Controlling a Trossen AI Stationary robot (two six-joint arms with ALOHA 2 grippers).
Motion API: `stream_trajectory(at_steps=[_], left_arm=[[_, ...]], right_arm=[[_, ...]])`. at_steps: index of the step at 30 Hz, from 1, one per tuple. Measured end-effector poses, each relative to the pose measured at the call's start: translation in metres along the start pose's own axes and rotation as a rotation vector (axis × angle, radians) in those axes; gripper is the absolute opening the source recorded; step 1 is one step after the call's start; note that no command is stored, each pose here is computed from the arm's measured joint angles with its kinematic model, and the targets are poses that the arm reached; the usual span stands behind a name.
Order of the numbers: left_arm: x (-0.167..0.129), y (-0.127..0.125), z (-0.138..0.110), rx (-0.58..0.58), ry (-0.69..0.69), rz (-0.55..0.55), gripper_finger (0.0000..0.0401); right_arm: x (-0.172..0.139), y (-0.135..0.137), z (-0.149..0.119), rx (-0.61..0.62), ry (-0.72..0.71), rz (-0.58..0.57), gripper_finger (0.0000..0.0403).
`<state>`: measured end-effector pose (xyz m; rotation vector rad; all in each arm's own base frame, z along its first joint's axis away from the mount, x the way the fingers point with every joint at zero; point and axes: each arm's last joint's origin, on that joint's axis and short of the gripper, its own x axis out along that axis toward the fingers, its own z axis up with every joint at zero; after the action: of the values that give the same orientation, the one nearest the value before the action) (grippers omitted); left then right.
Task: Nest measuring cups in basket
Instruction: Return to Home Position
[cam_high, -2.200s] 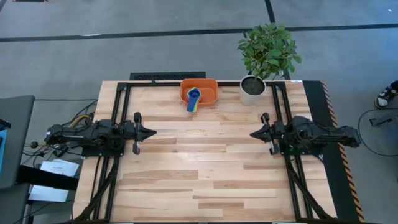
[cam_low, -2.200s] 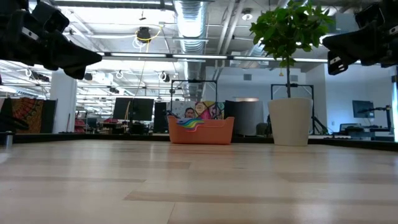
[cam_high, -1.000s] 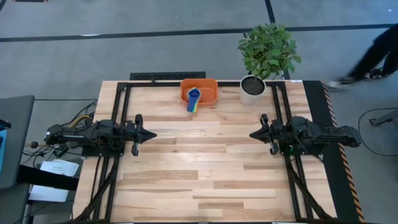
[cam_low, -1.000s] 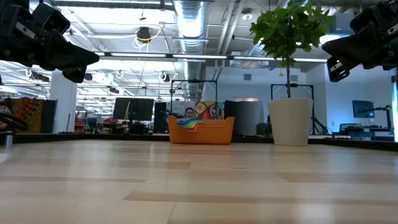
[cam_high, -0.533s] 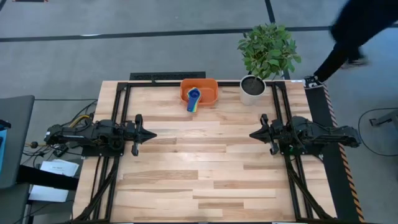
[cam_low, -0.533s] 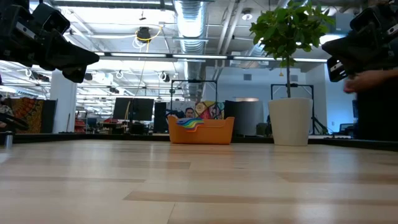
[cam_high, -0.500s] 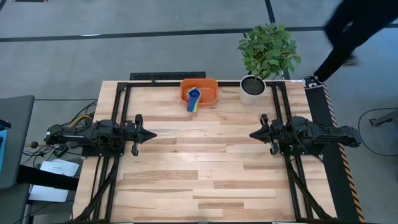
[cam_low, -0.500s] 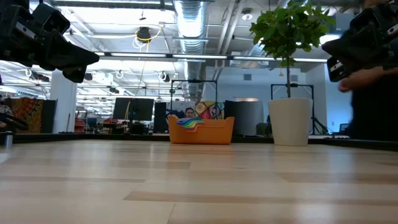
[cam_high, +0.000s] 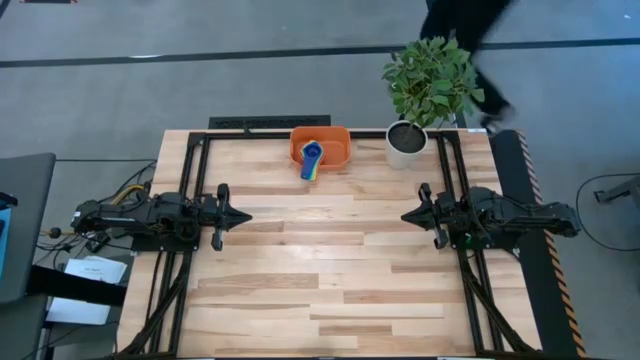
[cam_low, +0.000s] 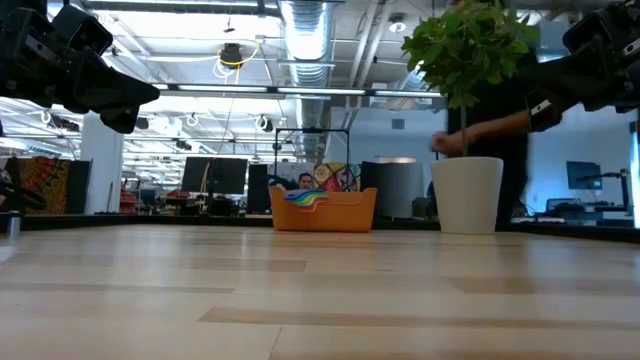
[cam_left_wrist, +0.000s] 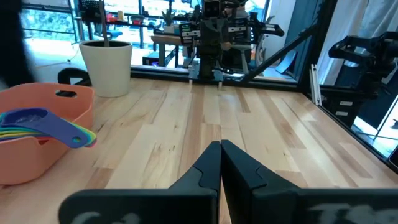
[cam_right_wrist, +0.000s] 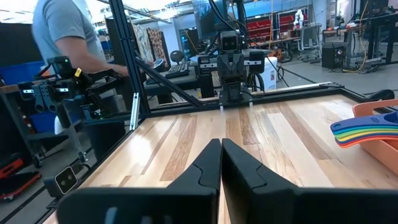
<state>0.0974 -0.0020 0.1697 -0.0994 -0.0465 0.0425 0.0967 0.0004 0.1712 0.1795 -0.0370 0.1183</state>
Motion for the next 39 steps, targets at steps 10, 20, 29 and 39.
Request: stream_trajectory(at_steps=[10,20,29,39], left_arm=[[0.0,0.0,0.0,-0.002,0.0,0.0,0.0],[0.0,0.0,0.0,-0.002,0.0,0.0,0.0],[0.0,0.0,0.0,-0.002,0.0,0.0,0.0],[0.0,0.0,0.0,-0.002,0.0,0.0,0.0]], right_arm=[[0.0,0.0,0.0,0.0,0.0,0.0,0.0027],[0.0,0.0,-0.0001,0.0,0.0,0.0,0.0033],[0.0,0.0,-0.0001,0.0,0.0,0.0,0.0036],[0.0,0.0,-0.0001,0.0,0.0,0.0,0.0026]])
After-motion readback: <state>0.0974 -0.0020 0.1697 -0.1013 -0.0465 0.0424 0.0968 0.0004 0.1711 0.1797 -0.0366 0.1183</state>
